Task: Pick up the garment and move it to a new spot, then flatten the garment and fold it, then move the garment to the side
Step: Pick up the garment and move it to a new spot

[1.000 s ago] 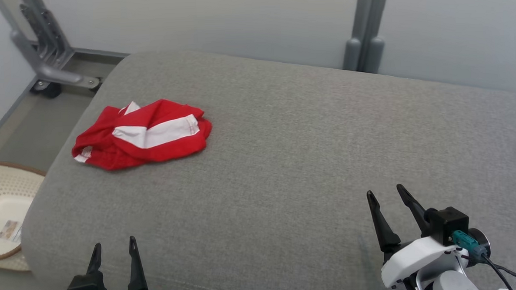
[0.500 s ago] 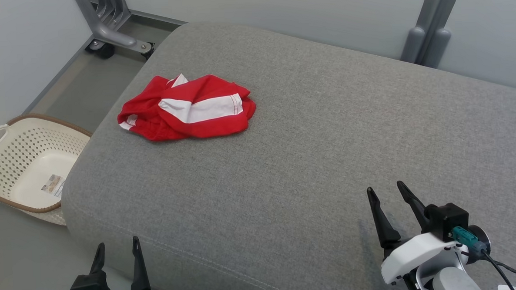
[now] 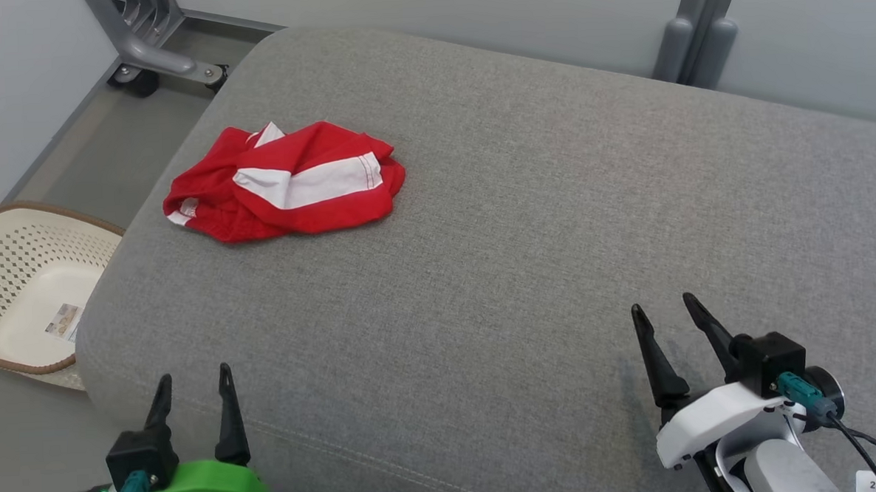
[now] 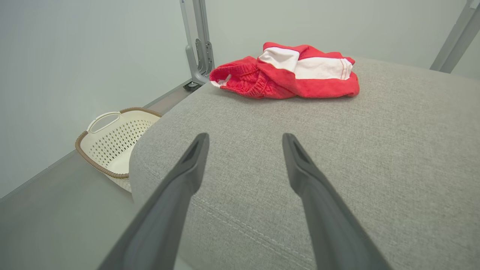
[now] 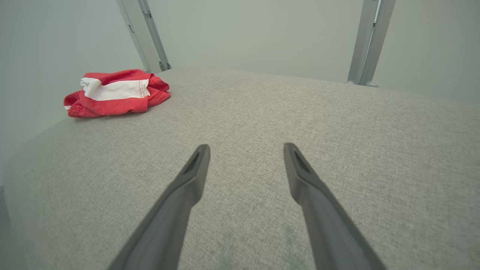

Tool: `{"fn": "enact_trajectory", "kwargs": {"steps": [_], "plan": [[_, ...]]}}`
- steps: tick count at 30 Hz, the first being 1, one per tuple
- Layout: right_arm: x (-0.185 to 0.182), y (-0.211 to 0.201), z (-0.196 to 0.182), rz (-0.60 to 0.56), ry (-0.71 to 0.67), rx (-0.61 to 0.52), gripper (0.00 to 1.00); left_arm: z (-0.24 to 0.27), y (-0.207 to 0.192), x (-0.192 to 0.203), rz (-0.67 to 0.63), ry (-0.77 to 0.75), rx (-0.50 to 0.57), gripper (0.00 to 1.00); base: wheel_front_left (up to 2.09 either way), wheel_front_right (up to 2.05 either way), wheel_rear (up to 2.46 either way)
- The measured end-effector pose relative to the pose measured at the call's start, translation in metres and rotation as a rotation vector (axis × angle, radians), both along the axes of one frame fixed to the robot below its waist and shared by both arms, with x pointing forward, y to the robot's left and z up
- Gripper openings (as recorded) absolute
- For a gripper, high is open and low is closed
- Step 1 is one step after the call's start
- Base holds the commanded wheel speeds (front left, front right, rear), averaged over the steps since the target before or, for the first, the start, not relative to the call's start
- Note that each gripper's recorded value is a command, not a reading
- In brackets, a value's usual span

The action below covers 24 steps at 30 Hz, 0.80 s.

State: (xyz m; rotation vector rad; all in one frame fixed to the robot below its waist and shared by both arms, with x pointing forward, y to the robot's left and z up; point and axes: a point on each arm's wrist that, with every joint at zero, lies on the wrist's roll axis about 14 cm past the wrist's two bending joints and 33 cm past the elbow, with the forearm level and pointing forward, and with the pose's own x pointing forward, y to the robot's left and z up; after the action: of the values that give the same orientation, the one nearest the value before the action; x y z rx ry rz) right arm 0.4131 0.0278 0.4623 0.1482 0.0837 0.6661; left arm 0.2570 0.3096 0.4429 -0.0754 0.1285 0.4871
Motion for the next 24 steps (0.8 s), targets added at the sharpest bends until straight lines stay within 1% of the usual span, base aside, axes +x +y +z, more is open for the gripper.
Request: {"fn": "enact_trajectory", "kwargs": {"steps": [6, 12, 20, 24], "plan": [[0.014, -0.007, 0.001, -0.018, -0.016, 0.007, 1.0, 0.01, 0.015, 0.033, -0.019, -0.018, 0.015, 1.0, 0.0, 0.0, 0.0], [0.032, -0.025, 0.002, -0.052, -0.042, -0.004, 1.0, 0.028, 0.032, 0.08, -0.077, -0.03, 0.075, 1.0, 0.0, 0.0, 0.0], [0.053, -0.051, -0.011, -0.107, -0.04, -0.028, 1.0, 0.034, 0.047, 0.146, -0.175, 0.019, 0.145, 1.0, 0.0, 0.0, 0.0], [0.062, -0.066, -0.021, -0.137, -0.027, -0.044, 1.0, 0.018, 0.054, 0.169, -0.189, 0.078, 0.131, 1.0, 0.0, 0.0, 0.0]]}}
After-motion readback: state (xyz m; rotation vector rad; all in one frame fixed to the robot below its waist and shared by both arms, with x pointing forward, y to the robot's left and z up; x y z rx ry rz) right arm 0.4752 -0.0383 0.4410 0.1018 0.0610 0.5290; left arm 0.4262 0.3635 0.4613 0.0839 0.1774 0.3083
